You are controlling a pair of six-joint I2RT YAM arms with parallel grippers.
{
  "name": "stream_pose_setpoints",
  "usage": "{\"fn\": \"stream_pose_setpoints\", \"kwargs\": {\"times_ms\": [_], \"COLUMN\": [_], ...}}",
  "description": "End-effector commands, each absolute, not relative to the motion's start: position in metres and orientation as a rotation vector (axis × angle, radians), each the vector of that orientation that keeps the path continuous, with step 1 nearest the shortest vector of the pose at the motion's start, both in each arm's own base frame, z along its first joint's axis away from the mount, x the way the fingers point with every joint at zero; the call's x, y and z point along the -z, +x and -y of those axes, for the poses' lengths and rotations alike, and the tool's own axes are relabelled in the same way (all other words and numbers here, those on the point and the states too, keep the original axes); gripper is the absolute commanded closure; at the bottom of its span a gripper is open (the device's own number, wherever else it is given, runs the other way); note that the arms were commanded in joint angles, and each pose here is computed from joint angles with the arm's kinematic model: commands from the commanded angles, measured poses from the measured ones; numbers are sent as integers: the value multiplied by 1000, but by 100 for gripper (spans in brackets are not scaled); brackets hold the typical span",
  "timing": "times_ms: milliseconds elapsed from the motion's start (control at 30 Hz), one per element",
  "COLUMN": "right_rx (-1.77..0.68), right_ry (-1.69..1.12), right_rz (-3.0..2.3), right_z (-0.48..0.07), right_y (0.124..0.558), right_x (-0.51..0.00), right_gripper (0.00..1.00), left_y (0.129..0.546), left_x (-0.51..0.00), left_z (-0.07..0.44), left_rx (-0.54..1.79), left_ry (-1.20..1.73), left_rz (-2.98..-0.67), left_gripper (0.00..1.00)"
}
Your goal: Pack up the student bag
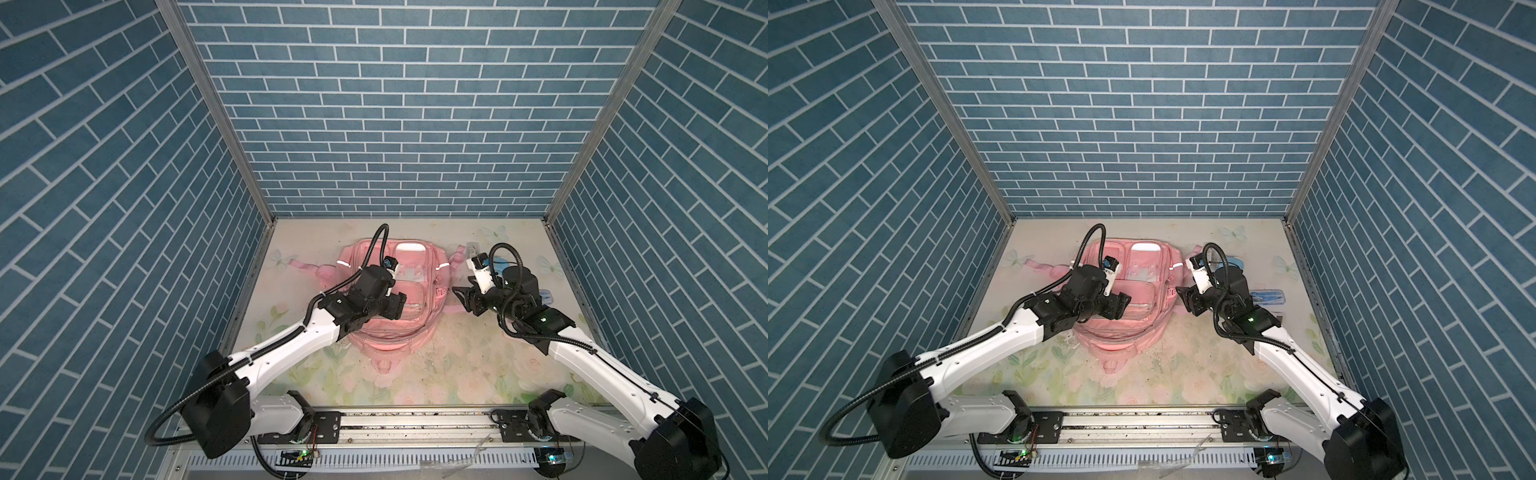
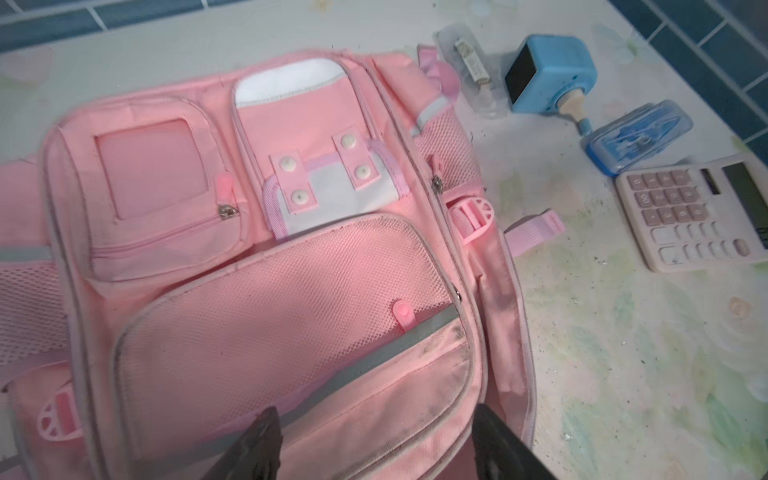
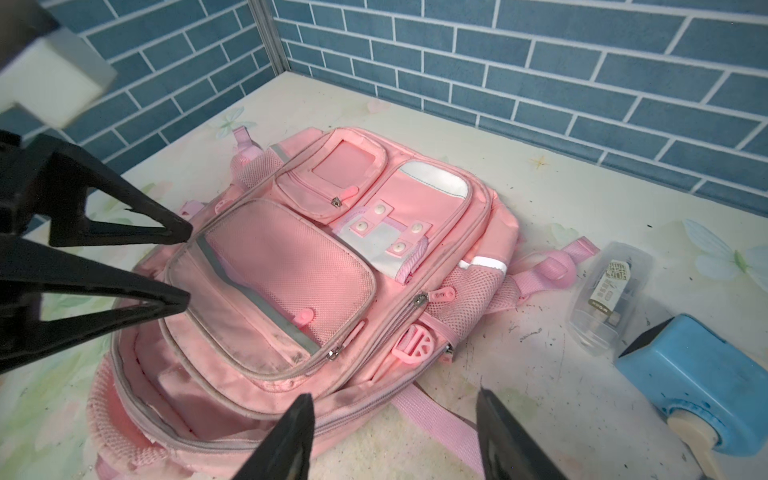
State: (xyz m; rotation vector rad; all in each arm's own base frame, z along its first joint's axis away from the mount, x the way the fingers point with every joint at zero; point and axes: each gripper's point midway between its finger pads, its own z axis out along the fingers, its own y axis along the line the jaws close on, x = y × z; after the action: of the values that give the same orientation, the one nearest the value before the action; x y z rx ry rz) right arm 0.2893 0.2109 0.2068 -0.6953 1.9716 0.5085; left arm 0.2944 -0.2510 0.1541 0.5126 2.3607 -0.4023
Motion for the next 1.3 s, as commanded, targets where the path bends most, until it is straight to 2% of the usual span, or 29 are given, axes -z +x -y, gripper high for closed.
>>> {"fn": "stream_pose_setpoints", "kwargs": {"times_ms": [0, 300, 767, 967, 1167, 1267], "right_rx": [-407, -276, -323, -341, -365, -379], "right_ry": [-720, -571, -567, -614, -638, -649], "right_rz": [-1930, -1991, -1921, -1924, -1942, -1946], "right_z": [-208, -194, -186, -186, -189, -191], "right_y": [304, 334, 312, 309, 308, 308], "right_x": [-216, -211, -191, -176, -163, -160], "right_gripper": [37, 39, 45, 47, 49, 49], "left_y": [301, 325, 360, 367, 376, 377], "left_x": [-150, -119, -62, -57, -83, -72], "left_z": [260, 296, 316, 311, 304, 304], "left_rx": [388, 271, -10, -73, -42, -34], "left_ry": [489, 394, 208, 137, 39, 31], "left_rz": [-2427, -2555, -2673, -2668, -2586, -2619], "left_gripper": [27, 27, 30, 33, 36, 36]}}
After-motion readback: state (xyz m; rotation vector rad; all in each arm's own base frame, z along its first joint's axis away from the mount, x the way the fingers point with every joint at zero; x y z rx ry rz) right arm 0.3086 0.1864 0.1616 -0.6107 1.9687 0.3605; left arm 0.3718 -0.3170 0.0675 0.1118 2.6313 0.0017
